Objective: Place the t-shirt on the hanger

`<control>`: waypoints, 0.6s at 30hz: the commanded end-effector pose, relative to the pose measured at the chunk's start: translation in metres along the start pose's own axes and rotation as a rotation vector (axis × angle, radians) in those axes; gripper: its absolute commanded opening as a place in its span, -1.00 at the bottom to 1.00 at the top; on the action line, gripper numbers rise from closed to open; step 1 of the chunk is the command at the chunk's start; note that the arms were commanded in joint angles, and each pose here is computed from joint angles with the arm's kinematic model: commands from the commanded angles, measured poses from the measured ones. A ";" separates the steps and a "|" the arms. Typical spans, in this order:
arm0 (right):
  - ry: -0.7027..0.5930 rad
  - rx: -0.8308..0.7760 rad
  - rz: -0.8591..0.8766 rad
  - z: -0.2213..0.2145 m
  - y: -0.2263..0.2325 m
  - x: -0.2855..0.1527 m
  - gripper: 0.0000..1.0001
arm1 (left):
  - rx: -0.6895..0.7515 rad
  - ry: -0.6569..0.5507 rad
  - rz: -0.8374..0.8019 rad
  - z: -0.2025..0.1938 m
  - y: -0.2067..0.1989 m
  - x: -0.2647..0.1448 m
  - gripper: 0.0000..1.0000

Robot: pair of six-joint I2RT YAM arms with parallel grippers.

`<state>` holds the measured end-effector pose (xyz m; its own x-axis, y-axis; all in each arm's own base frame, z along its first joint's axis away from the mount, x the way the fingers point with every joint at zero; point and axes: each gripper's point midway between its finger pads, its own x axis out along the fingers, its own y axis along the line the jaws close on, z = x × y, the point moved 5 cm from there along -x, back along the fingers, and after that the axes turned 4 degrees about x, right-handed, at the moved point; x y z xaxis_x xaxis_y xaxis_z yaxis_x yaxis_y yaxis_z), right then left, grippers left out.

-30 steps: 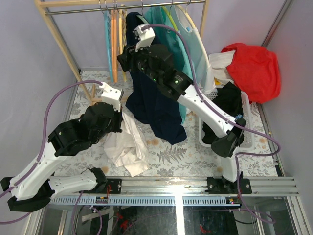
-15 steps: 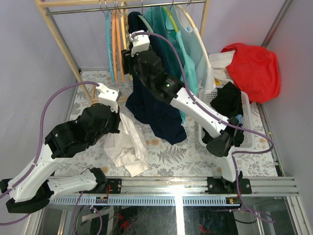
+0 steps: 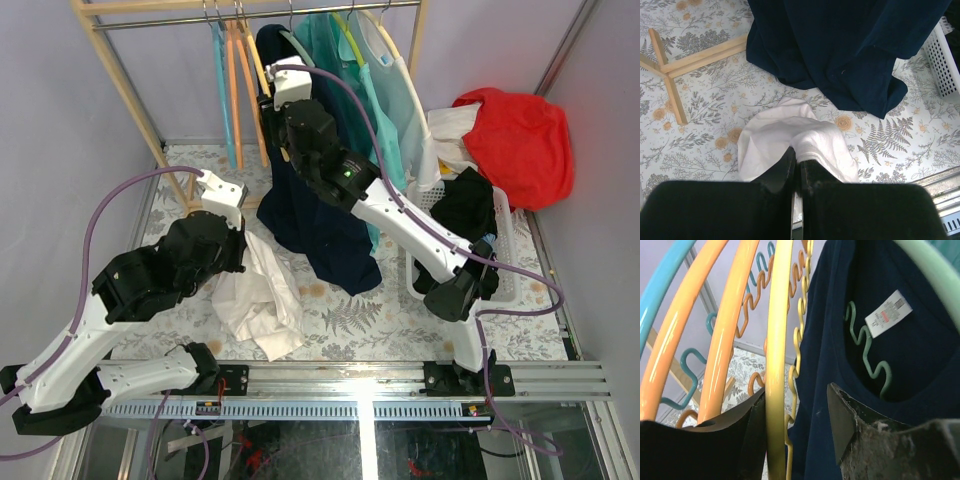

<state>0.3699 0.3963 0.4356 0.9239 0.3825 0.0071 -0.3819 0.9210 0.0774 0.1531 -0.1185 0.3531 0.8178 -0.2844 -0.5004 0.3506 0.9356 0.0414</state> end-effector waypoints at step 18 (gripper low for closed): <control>-0.151 0.084 0.018 0.048 -0.017 0.016 -0.04 | -0.017 -0.043 0.024 0.011 0.007 -0.008 -1.00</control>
<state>0.3906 0.3822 0.4592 0.9273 0.3671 0.0732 -0.3735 0.9203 0.1164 0.1525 -0.1173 0.3537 0.8176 -0.2814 -0.5024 0.3492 0.9360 0.0441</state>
